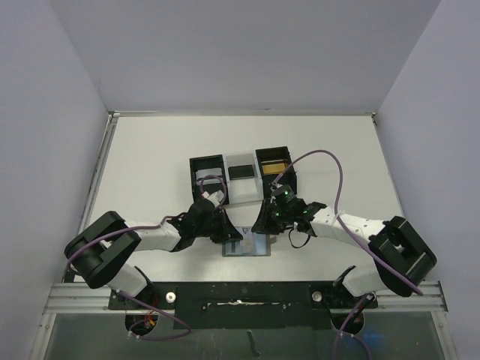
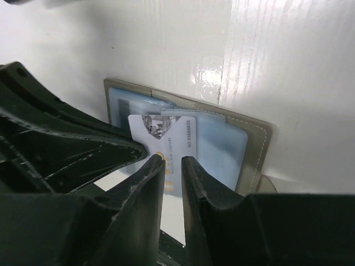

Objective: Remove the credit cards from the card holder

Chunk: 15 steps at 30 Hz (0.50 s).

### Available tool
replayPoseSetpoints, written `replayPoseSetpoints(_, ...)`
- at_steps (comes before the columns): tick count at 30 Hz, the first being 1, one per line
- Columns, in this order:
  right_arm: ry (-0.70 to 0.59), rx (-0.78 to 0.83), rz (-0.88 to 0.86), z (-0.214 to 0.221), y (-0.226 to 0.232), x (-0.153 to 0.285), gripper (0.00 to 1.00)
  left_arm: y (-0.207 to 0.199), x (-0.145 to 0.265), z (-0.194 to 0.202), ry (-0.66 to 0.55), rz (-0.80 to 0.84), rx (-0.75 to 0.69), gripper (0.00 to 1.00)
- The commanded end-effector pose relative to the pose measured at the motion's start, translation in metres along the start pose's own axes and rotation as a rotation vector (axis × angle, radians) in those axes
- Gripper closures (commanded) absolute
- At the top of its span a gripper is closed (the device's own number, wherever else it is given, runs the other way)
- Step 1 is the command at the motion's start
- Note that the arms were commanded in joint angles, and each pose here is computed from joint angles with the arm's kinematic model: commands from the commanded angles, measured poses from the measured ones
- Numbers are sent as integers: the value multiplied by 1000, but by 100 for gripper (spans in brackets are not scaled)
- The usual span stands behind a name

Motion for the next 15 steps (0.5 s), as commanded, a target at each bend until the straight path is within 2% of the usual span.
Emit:
replayPoseSetpoints(1,49,-10,-44,10,6,-18,78,-14,3,-9,-26,42,-40,100)
replayPoseSetpoints(7,103,-60,98,33,-26,-29,77,-23,1,-7,5,143,-11,82)
replayPoseSetpoints(10,105,-76,102,39,-32,-29,78,-27,-1,-4,27,184,1,80)
replayPoseSetpoints(13,100,-80,106,40,-34,-27,78,-27,-3,-3,46,198,0,83)
replayPoseSetpoints(15,94,-80,108,39,-34,-27,78,-27,-3,-3,47,199,-1,95)
Point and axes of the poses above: each gripper's point midway between its finger pads, its own x axis back along the fingers, its own y axis along the line the jaws close on, z = x × y, the point moved 6 cm from there along x, back along the fingers, and after that the axes turned 3 degrees about x, right-handed, at the moved point
